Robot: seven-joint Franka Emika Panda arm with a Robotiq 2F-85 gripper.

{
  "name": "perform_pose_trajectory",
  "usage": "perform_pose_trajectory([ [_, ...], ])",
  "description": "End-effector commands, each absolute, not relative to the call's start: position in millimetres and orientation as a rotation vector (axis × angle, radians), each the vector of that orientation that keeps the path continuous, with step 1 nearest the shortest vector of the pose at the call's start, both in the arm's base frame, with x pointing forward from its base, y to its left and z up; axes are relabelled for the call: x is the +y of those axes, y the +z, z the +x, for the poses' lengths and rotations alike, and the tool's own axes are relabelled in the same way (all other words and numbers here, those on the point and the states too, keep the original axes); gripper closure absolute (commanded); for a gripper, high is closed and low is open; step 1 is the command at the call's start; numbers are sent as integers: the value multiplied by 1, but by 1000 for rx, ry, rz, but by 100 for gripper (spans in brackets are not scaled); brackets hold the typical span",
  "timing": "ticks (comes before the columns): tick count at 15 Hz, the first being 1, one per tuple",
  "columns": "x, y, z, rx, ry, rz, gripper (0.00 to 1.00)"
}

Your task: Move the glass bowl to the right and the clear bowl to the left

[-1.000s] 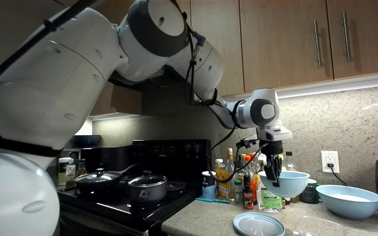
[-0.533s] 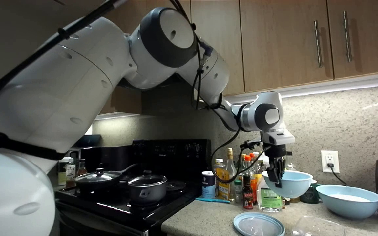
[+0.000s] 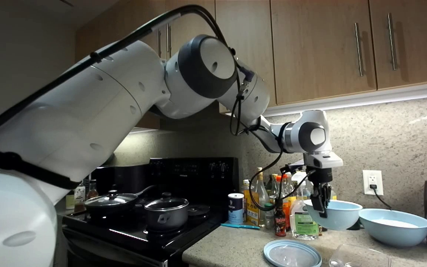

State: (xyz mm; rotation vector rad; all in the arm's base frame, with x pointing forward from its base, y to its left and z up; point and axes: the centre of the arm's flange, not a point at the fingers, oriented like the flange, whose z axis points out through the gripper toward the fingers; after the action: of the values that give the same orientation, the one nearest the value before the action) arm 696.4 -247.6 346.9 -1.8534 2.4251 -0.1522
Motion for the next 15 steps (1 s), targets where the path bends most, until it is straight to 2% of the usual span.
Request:
perform_pose_trajectory([
  [1, -270, 348, 730, 2459, -99, -1801, 92],
  [9, -271, 318, 765, 2354, 58, -1956, 93],
  [15, -263, 306, 770, 2363, 145, -2002, 93],
])
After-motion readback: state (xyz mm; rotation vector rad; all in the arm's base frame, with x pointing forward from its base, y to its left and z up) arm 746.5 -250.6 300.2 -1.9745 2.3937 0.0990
